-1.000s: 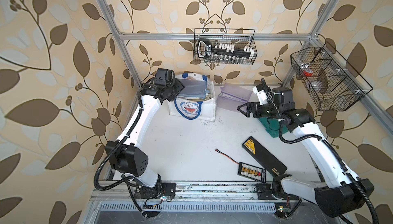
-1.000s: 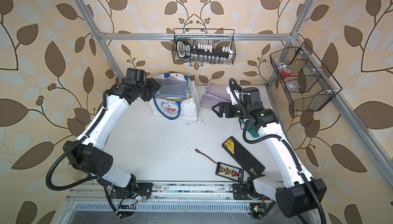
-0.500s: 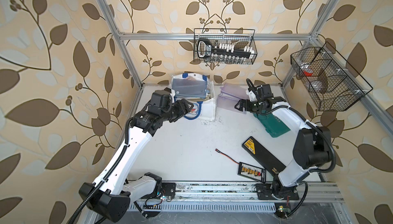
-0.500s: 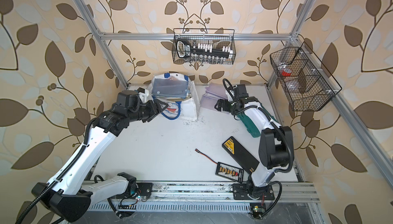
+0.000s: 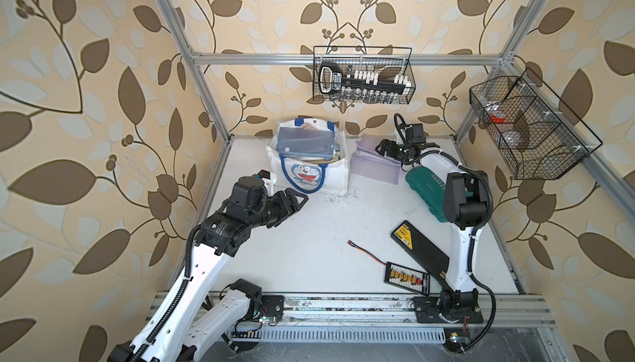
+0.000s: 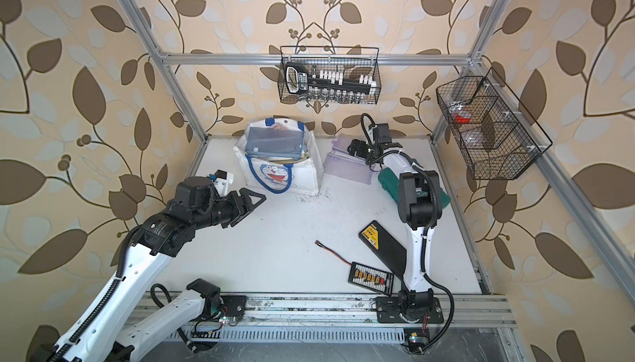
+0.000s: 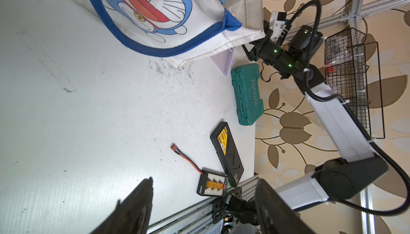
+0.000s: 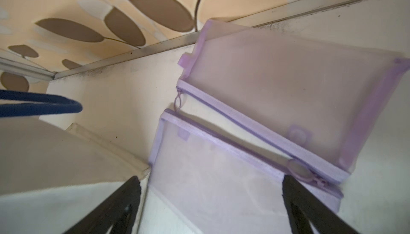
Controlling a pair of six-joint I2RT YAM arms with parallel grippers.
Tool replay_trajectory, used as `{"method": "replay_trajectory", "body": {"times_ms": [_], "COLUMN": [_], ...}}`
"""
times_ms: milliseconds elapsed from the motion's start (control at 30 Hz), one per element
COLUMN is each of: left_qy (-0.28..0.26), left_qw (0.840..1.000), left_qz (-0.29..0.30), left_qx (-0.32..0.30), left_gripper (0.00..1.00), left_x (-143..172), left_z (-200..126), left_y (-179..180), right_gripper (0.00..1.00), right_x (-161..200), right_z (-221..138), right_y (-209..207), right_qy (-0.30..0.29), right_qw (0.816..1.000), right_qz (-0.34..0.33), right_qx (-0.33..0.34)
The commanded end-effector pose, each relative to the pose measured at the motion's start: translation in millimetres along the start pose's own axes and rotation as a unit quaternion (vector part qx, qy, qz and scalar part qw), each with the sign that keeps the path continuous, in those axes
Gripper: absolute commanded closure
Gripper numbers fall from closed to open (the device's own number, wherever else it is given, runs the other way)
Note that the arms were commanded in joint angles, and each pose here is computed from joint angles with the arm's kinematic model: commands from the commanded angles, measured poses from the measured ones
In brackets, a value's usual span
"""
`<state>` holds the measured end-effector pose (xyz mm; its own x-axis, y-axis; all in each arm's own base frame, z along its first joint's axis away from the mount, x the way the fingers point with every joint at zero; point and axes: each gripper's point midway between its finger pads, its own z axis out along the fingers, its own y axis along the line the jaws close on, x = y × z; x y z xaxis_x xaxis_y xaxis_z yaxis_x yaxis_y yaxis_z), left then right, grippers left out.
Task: Put the pencil pouch into the canvas bag
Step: Move the pencil pouches to the center of the board.
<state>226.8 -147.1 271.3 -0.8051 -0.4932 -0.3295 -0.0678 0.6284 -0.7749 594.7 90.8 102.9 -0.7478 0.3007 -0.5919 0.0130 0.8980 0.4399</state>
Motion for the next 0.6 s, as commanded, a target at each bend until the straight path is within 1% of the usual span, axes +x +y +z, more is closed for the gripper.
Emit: {"method": "replay_trajectory", "body": {"times_ms": [0, 100, 300, 467, 567], "left_qy": [0.003, -0.003, -0.019, -0.026, -0.037], "left_qw": [1.0, 1.0, 0.999, 0.999, 0.999], "left_qz": [-0.011, -0.025, -0.029, -0.033, -0.032], "left_qx": [-0.008, -0.006, -0.016, -0.01, -0.012], "left_gripper": [0.27, 0.27, 0.27, 0.27, 0.27], "left_x": [6.5, 4.7, -4.1, -10.6, -14.8], "left_z": [-2.6, -1.1, 5.9, 12.8, 11.6], "left_y": [5.7, 6.3, 10.0, 7.7, 7.5], "right_gripper": [0.02, 0.02, 0.02, 0.03, 0.03], "right_x": [-17.6, -10.7, 13.0, 37.9, 46.6], "right_z": [19.1, 42.3, 59.1, 59.0, 50.9], "right_y": [-5.7, -20.6, -40.9, -56.4, -60.5], "right_qy": [-0.025, -0.001, 0.039, 0.078, 0.088], "right_qw": [1.0, 0.999, 0.997, 0.993, 0.992], "right_qz": [0.016, 0.032, 0.055, 0.075, 0.081], "right_qx": [0.009, 0.023, 0.037, 0.045, 0.046]}}
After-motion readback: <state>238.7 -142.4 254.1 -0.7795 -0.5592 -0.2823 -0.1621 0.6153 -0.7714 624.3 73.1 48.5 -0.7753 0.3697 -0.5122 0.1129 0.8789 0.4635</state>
